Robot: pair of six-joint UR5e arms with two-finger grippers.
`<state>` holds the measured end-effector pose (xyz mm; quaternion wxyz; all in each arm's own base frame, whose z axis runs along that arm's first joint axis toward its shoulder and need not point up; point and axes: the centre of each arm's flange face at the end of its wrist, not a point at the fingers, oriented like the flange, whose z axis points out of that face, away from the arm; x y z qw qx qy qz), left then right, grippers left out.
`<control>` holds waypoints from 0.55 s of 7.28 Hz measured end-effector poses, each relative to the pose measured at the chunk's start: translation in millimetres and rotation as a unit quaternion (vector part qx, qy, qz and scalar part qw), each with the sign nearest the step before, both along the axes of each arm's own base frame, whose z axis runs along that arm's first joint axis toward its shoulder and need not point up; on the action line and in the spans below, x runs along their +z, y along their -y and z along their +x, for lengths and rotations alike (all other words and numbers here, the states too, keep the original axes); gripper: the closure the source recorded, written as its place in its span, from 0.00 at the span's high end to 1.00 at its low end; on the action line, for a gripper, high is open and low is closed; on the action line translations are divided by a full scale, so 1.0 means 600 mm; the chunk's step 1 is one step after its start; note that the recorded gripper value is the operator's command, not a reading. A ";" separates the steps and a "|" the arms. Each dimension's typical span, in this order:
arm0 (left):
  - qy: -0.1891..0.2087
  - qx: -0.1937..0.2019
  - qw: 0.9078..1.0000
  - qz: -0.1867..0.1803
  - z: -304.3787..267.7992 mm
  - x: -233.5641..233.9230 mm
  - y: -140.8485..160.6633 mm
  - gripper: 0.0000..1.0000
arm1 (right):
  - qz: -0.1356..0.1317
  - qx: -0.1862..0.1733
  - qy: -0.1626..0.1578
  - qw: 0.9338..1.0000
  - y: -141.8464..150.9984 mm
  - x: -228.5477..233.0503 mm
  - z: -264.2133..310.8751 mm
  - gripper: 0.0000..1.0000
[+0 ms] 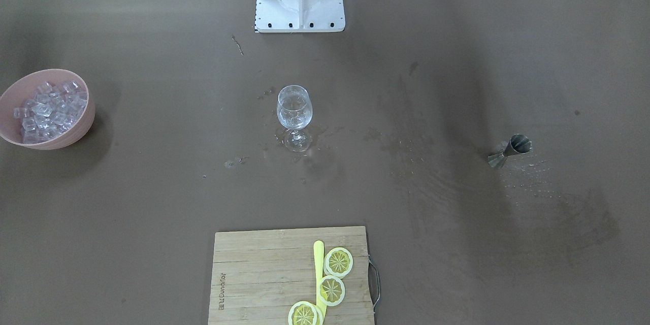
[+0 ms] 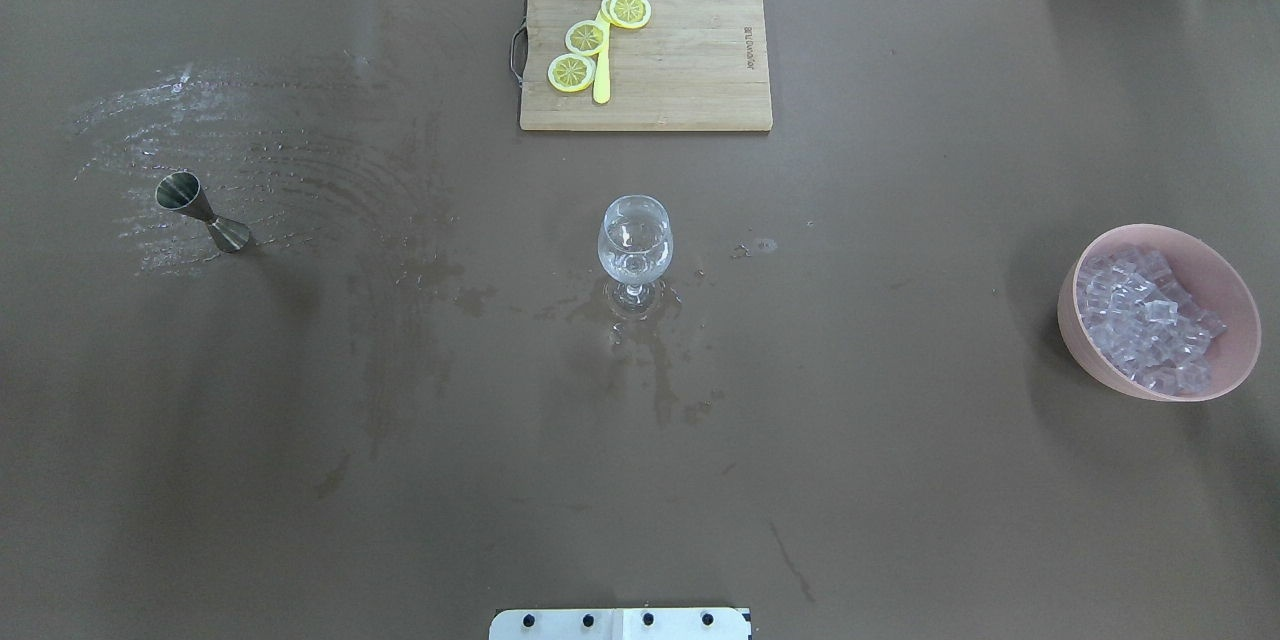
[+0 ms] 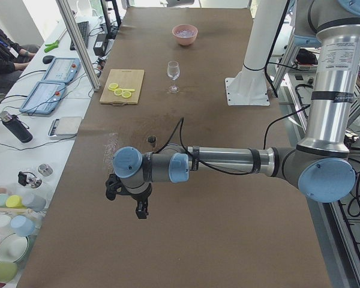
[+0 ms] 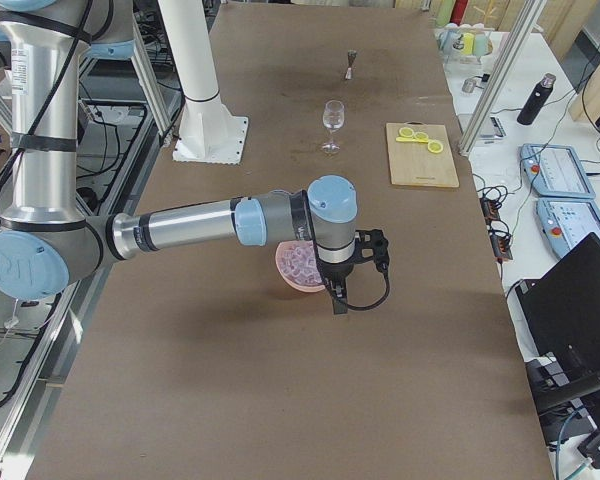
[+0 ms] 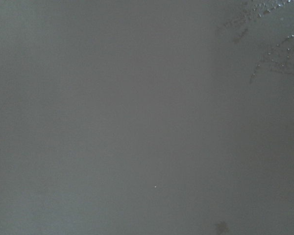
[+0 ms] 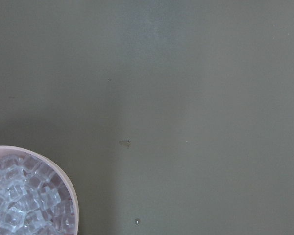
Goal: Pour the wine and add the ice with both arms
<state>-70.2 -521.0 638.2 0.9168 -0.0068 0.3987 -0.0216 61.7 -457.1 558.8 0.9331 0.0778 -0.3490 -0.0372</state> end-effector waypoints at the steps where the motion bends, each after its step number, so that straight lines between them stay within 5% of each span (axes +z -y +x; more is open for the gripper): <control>1: 0.001 -0.005 1.000 0.006 0.000 -0.018 0.000 0.98 | -0.002 0.008 0.003 1.000 0.003 -0.010 -0.002 1.00; 4: 0.010 -0.006 1.000 0.020 -0.002 -0.039 0.002 0.98 | -0.038 0.054 0.031 0.997 -0.001 -0.082 -0.059 1.00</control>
